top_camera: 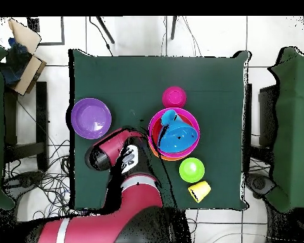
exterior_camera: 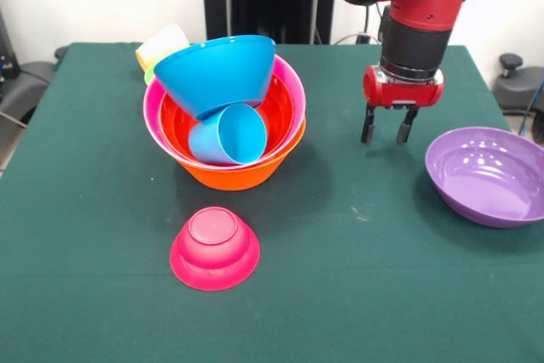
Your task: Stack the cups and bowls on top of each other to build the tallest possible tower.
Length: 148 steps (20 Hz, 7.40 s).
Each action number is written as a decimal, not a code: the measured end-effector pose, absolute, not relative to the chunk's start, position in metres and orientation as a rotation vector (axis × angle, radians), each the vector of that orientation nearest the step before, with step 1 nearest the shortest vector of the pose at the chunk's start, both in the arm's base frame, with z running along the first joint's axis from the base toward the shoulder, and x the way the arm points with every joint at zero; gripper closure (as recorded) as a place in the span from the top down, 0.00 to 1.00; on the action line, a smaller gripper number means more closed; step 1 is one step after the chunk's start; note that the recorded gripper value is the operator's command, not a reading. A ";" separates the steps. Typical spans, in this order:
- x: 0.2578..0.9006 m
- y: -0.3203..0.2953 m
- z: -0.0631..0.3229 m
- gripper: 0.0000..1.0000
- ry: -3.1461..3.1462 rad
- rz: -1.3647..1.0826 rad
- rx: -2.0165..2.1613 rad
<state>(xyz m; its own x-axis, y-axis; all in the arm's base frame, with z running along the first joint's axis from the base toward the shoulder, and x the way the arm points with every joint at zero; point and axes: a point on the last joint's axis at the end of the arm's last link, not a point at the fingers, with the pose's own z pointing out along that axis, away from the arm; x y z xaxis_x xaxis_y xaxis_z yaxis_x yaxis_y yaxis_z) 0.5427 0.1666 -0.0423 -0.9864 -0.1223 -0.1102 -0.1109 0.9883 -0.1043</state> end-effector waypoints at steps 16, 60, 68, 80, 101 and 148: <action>0.578 0.164 0.007 1.00 2.963 -0.151 -0.047; 0.606 0.170 0.009 1.00 2.894 -0.099 -0.120; 0.609 0.179 0.009 1.00 2.891 -0.063 -0.121; 0.610 0.197 0.001 1.00 2.896 -0.015 -0.138; 0.640 0.217 -0.057 0.00 2.873 0.068 -0.169; 0.652 0.224 -0.007 0.00 2.844 -0.037 -0.210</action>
